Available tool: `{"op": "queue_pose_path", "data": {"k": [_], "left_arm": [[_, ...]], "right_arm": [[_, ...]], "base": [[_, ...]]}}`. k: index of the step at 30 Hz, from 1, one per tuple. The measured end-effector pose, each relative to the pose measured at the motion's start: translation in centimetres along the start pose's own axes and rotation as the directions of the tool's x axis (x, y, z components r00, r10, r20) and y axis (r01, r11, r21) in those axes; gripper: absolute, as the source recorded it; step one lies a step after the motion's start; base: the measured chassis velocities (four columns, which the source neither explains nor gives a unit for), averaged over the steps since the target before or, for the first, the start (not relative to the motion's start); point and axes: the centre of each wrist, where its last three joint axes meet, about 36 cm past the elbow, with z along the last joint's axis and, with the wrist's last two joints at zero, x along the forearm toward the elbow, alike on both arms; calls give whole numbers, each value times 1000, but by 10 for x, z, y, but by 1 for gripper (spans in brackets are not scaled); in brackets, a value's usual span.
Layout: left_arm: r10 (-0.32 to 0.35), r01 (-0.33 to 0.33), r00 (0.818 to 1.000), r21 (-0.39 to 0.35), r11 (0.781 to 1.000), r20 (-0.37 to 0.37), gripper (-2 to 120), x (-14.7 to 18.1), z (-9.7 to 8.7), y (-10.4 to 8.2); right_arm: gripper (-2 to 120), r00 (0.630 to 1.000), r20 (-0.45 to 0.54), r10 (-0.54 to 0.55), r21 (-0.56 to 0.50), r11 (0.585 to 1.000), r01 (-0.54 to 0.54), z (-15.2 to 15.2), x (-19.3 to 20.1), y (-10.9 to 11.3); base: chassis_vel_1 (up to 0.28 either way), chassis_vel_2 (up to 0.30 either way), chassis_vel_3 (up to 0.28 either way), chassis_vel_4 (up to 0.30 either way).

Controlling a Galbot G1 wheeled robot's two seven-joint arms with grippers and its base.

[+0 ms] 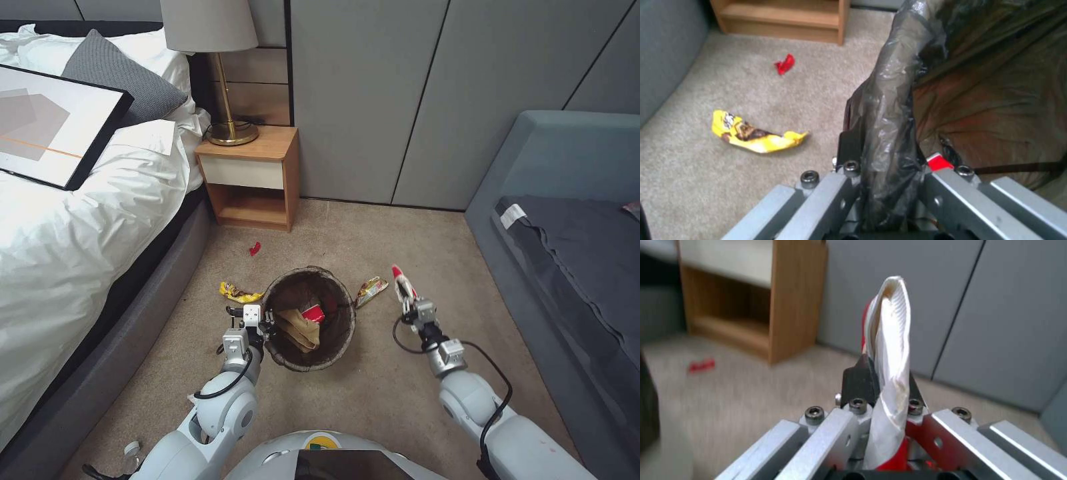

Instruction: Pick up the trash bin, then pick up the garbage from the floor and place it into the trash bin.

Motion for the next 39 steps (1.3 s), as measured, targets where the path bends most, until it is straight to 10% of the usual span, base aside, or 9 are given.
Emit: {"op": "queue_pose_path", "data": {"k": [17,39], "left_arm": [[41,-41,998,2,999,-52,2,1,7,-12],[47,-47,997,1,999,-61,2,-4,11,-18]], "right_arm": [[0,918,366,-155,-86,976,199,-149,1,38],[0,870,360,-337,-68,920,385,-152,19,54]], "base": [[0,0,0,0],[0,0,0,0]]}}
